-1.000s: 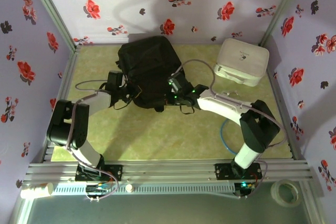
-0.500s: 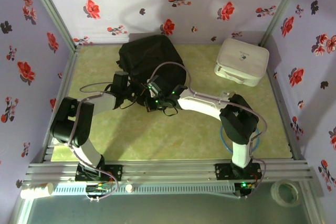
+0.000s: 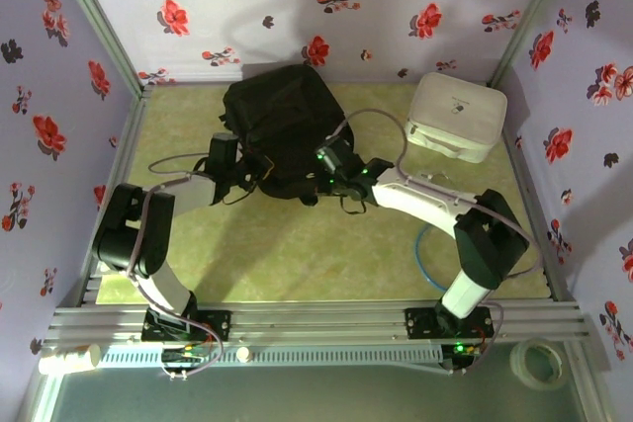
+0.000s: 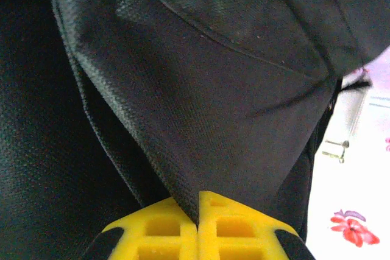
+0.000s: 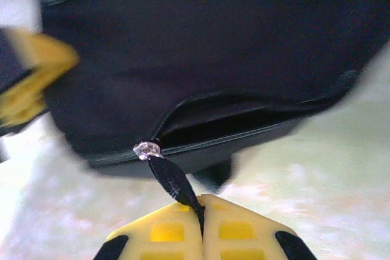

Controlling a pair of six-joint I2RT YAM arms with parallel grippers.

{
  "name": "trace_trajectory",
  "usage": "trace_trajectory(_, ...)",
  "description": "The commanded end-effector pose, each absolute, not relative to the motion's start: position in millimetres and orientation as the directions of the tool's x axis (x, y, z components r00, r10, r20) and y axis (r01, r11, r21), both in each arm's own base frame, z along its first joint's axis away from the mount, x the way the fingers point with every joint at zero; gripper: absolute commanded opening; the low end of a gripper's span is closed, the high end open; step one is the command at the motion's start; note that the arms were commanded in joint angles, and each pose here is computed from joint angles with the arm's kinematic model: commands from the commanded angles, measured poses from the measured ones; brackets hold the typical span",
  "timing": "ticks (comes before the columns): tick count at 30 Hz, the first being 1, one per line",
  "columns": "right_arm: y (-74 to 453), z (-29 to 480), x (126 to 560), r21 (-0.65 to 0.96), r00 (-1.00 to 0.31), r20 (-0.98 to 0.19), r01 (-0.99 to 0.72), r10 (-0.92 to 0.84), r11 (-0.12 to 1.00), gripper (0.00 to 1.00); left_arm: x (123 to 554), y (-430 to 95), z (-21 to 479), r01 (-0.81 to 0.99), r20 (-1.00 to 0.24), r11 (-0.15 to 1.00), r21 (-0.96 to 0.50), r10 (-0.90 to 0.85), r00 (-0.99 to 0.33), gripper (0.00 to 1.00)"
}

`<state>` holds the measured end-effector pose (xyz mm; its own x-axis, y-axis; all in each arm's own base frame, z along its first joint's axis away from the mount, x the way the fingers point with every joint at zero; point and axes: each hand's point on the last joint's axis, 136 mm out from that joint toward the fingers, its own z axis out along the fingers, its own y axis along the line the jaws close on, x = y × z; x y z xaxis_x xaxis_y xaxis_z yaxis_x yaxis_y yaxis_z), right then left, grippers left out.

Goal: Pack the student bag

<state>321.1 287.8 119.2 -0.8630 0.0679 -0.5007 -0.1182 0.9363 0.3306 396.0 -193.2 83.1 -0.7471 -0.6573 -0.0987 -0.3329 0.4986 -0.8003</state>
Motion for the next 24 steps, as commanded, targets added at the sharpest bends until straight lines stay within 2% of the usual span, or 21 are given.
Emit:
trace_trajectory(1,226.9,108.0,329.7,0.210,-0.849,-0.494,0.094,0.188,0.973,0.00,400.0,-158.3,71.9,-0.374,-0.165,0.550,-0.747,-0.697,-0.697,0.00)
trace_trajectory(15,177.2,108.4,365.2,0.104,-0.797,-0.545,0.244,0.261,0.964,0.00,397.2,-157.1,71.1,-0.354,-0.170,0.578,-0.735,-0.662,-0.730,0.00)
trace_trajectory(21,157.5,110.6,393.2,0.053,-0.778,-0.576,0.271,0.252,0.961,0.00,395.5,-156.0,72.6,-0.346,-0.177,0.586,-0.732,-0.655,-0.735,0.00)
trace_trajectory(24,164.3,112.6,399.9,0.078,-0.785,-0.575,0.228,0.231,0.970,0.00,395.5,-155.6,73.8,-0.339,-0.182,0.590,-0.733,-0.650,-0.738,0.00)
